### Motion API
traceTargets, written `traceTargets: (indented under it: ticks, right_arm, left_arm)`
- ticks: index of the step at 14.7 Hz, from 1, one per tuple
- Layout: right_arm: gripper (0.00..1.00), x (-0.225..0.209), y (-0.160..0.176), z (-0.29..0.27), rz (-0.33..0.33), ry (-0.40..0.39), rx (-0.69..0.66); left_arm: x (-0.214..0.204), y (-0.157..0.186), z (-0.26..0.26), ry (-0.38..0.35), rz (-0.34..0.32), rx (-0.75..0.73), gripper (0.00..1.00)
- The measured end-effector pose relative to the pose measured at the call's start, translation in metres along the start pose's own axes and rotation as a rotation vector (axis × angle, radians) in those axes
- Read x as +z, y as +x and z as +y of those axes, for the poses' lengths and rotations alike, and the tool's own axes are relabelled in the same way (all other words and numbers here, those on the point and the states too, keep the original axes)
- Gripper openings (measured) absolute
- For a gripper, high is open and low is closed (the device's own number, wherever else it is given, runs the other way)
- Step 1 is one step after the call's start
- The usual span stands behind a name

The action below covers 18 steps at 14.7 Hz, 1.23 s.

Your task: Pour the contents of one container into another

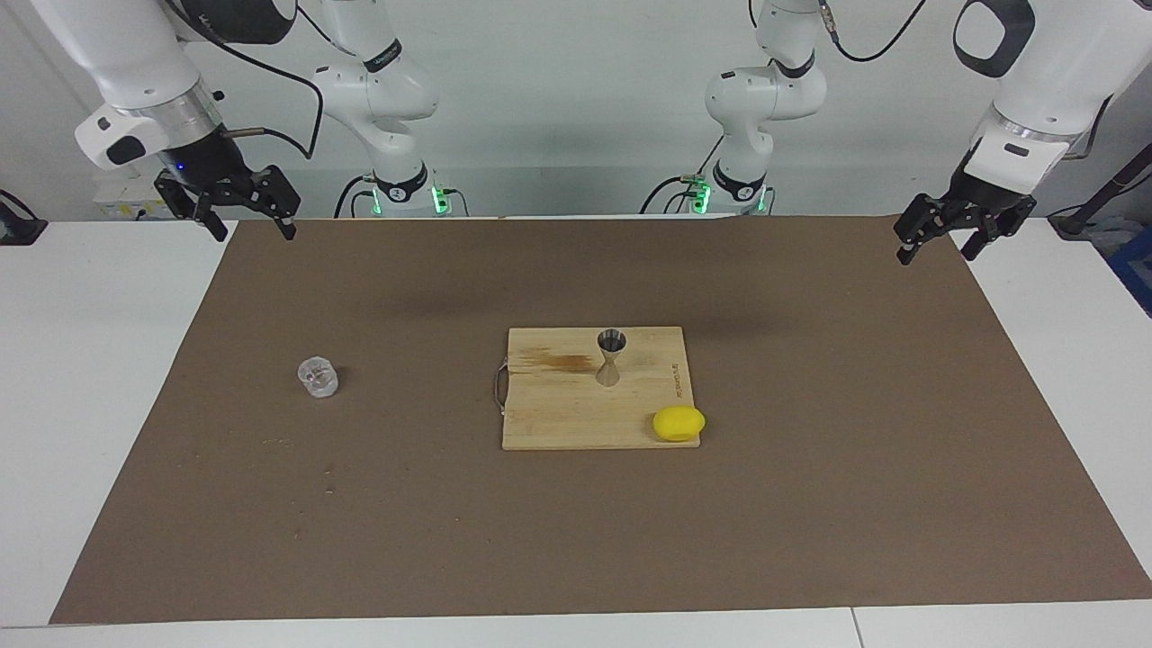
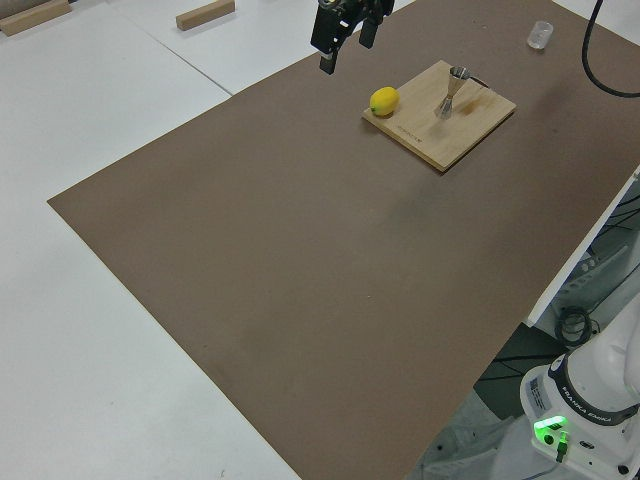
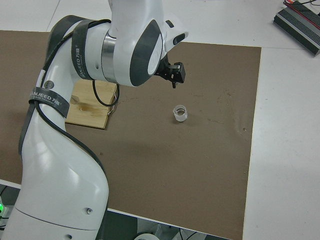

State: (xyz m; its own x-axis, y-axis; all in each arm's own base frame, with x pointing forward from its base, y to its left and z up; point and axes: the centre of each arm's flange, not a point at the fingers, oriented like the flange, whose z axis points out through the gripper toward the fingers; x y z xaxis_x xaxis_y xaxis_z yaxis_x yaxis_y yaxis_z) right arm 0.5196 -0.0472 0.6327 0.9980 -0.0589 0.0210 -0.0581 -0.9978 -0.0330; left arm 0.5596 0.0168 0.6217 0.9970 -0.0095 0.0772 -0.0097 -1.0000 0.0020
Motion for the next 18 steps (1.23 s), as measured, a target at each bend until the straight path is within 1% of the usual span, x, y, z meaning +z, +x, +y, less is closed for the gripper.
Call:
traceTargets:
  ticks: [4, 8, 13, 16, 18]
  right_arm:
    - [1.00, -0.013, 0.001, 0.000, 0.007, -0.005, 0.003]
    - [1.00, -0.009, 0.007, -0.012, -0.004, -0.038, -0.024]
    - [1.00, -0.013, 0.005, -0.054, -0.011, -0.044, 0.016]
    - [1.00, -0.009, 0.003, -0.054, -0.032, -0.045, 0.018]
    - [1.00, -0.008, 0.003, -0.052, -0.033, -0.045, 0.020]
  left_arm:
    - [0.000, 0.000, 0.000, 0.000, 0.000, 0.000, 1.00]
    - [0.000, 0.000, 0.000, 0.000, 0.000, 0.000, 1.00]
    - [0.000, 0.000, -0.001, 0.000, 0.000, -0.002, 1.00]
    - [0.000, 0.000, -0.001, 0.000, 0.000, -0.002, 1.00]
    - [0.000, 0.000, -0.001, 0.000, 0.000, -0.002, 1.00]
